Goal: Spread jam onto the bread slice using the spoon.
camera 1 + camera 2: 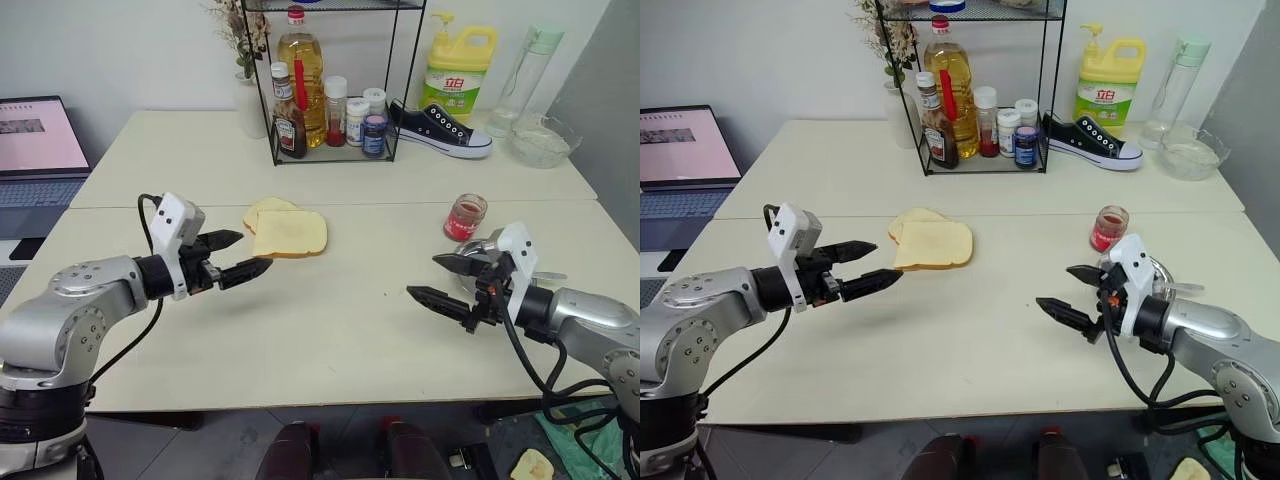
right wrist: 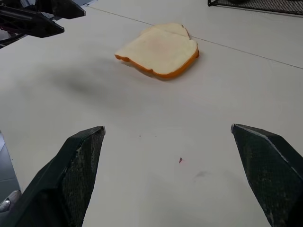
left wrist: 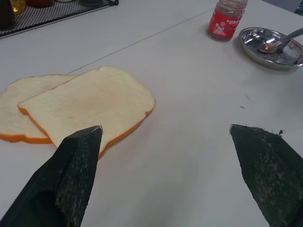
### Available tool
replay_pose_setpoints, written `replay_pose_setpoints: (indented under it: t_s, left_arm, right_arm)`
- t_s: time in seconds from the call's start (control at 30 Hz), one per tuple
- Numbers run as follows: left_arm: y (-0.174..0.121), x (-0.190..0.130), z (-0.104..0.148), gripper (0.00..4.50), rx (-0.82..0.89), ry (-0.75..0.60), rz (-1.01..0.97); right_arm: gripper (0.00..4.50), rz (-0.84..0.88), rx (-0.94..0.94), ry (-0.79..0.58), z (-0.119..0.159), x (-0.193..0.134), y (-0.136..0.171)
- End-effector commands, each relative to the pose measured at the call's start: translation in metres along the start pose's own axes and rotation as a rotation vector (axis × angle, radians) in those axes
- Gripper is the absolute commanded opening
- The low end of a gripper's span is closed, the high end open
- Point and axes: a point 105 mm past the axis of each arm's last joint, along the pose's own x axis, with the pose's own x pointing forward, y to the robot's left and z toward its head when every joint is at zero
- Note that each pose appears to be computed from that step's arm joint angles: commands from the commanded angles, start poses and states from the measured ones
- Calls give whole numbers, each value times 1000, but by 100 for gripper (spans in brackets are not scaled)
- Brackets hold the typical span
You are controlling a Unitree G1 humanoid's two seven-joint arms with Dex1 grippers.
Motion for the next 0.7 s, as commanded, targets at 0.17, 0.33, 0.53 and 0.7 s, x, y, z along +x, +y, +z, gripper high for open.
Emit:
replay_pose_setpoints:
  t_s: [0.17, 0.33, 0.53, 0.7]
  left_arm:
    - [-10, -2, 13, 450, -2, -39, -58]
    - [3, -5, 9, 450, 21, -28, -1]
    - [26, 10, -1, 450, 103, -39, 114]
    - [49, 26, -12, 450, 99, -61, 241]
  right_arm:
    - [448, 25, -24, -64, 15, 1, 8]
    - [448, 31, -31, -70, 17, 2, 10]
    - [448, 54, -11, -140, 30, 17, 19]
    - [448, 71, -31, -132, 25, 28, 26]
